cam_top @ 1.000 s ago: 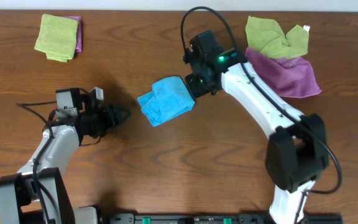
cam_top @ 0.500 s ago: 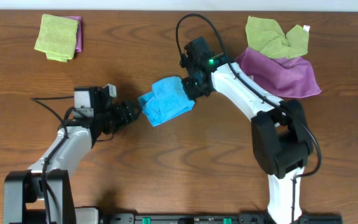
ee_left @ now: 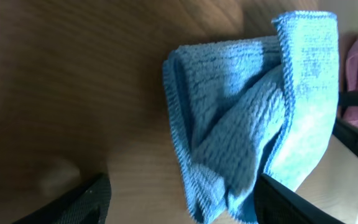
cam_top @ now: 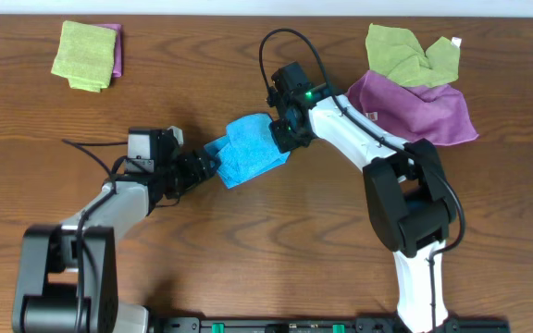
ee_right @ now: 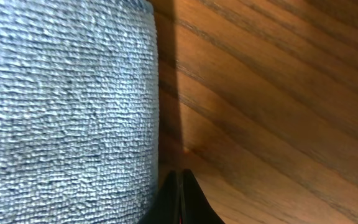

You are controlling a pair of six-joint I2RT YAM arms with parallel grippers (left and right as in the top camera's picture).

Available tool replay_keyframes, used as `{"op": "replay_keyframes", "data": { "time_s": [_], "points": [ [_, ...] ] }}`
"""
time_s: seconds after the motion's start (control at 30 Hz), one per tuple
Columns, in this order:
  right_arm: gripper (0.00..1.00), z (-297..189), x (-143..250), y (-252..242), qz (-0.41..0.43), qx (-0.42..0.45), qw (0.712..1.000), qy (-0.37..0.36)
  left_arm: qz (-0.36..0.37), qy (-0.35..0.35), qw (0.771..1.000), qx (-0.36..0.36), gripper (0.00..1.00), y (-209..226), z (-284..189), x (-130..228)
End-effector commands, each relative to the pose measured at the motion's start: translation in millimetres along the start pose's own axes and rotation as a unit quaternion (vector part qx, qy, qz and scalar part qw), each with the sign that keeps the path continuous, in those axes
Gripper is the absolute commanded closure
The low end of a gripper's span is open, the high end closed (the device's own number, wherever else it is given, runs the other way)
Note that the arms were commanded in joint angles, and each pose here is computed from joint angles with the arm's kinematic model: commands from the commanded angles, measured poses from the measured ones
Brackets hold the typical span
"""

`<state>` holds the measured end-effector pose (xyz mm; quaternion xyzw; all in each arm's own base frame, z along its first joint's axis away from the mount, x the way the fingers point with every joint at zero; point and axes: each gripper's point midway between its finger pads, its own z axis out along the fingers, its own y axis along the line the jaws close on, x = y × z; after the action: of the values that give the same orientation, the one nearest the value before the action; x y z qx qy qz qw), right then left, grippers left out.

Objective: Fold the cloth

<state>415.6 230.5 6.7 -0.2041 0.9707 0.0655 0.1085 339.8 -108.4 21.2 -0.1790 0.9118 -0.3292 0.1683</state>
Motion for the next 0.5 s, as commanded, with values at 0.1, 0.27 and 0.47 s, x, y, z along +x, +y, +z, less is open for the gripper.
{"op": "replay_keyframes", "data": {
  "time_s": [0.1, 0.27, 0.47],
  "points": [
    [0.98, 4, 1, 18, -0.010, -0.007, 1.000, 0.001, -0.029, 0.009, 0.999, 0.027, 0.25, -7, 7, 1],
    [0.98, 5, 1, 36, -0.028, -0.013, 1.000, -0.004, -0.029, 0.002, 0.998, 0.050, 0.24, -17, 6, -4],
    [0.98, 10, 4, 56, -0.048, -0.017, 0.999, -0.002, -0.019, 0.004, 0.998, 0.060, 0.23, -27, 10, -1]
  ]
}}
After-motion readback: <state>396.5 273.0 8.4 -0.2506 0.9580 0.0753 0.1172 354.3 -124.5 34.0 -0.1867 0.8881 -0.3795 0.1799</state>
